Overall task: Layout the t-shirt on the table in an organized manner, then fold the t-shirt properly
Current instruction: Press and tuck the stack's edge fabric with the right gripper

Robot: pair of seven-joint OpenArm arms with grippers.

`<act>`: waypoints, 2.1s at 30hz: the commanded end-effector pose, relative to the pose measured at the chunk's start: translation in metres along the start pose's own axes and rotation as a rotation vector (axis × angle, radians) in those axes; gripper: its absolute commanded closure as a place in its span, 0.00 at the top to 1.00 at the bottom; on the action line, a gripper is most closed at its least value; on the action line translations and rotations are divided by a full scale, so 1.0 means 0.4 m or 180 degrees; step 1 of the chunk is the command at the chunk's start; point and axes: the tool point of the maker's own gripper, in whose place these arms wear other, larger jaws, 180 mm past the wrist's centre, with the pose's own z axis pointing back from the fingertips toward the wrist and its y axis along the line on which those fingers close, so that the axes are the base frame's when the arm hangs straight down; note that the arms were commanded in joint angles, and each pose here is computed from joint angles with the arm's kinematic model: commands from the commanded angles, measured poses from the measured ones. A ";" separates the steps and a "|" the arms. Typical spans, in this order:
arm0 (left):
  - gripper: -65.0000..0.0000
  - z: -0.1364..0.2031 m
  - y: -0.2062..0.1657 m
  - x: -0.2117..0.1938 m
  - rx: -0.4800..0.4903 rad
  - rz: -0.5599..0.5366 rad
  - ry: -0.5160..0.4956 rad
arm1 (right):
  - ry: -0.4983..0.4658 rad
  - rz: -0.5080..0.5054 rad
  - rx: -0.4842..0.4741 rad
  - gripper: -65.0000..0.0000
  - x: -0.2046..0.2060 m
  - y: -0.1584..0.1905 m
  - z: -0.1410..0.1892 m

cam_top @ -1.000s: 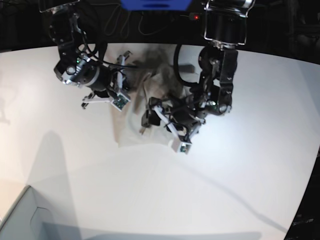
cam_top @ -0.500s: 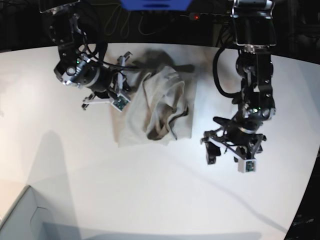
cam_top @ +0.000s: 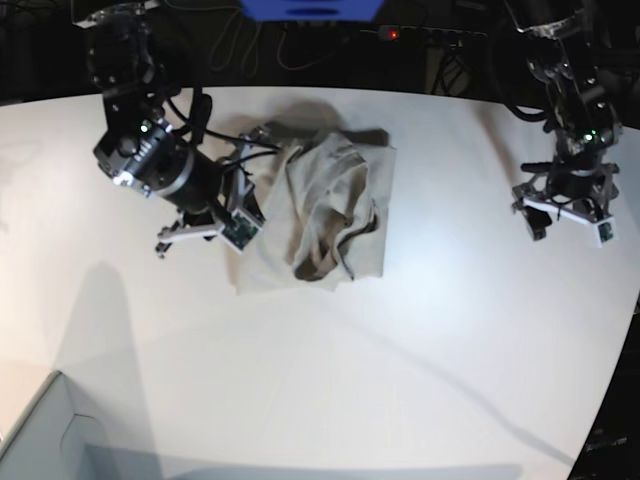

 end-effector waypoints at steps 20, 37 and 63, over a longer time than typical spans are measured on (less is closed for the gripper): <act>0.42 0.058 0.168 -0.050 0.0469 0.0170 0.0049 | -0.0038 -0.0196 0.0494 0.09 0.109 0.011 -0.228; 0.42 0.057 0.163 -0.062 0.0465 0.0203 0.0078 | -0.0595 0.0139 0.0901 0.09 0.329 0.197 -0.218; 0.42 0.057 0.163 -0.057 0.0460 0.0195 0.0063 | -0.0760 -0.0330 0.1048 0.09 0.302 0.187 -0.296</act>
